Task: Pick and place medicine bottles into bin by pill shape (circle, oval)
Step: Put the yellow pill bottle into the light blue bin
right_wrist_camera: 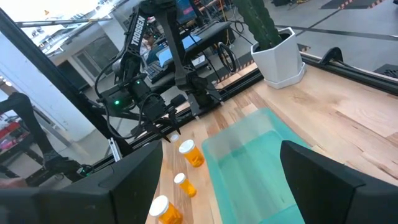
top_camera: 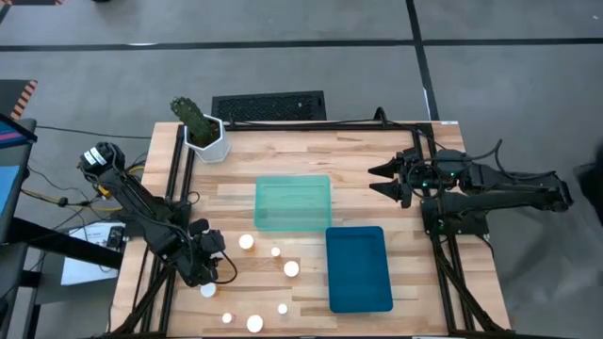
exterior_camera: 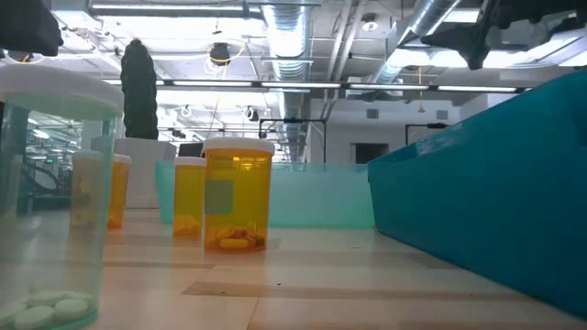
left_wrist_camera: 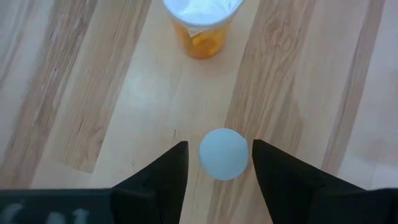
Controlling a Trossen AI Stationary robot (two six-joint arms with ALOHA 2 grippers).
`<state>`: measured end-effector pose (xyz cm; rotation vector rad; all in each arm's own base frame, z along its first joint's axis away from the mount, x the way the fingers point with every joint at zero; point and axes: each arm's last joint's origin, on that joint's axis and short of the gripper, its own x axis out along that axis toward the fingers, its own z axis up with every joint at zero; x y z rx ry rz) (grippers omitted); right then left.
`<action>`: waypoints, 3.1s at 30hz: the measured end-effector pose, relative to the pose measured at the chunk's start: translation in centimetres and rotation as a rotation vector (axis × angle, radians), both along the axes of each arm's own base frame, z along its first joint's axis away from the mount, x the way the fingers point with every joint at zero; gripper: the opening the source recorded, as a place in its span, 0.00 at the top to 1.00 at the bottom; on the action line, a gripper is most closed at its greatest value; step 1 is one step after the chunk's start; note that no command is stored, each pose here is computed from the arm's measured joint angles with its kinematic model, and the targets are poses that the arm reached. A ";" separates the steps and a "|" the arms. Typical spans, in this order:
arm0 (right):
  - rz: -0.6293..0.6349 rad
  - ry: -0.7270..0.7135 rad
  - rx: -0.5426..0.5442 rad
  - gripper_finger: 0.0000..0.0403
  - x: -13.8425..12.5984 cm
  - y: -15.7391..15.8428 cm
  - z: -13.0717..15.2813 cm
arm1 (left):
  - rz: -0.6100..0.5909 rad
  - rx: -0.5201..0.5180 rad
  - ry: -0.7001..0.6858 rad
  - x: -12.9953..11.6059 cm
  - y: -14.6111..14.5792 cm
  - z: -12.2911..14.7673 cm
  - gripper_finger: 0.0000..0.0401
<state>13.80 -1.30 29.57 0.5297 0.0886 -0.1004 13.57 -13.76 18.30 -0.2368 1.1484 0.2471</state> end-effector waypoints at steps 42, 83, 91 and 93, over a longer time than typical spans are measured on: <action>-0.002 0.043 0.004 0.17 -0.1 0.0 -0.4 | 0.072 -0.034 -0.019 1.2 -0.4 -0.2 0.72; -0.013 0.036 0.003 0.17 -0.1 -0.2 -0.3 | 0.196 0.131 -0.143 21.0 20.1 5.6 0.72; -0.017 0.036 0.003 0.17 -0.1 -0.2 -0.3 | 0.043 0.183 -0.087 27.0 20.6 5.9 0.72; -0.017 0.037 0.003 0.17 -0.1 -0.2 -0.3 | 0.024 0.190 -0.071 28.1 20.8 5.7 0.72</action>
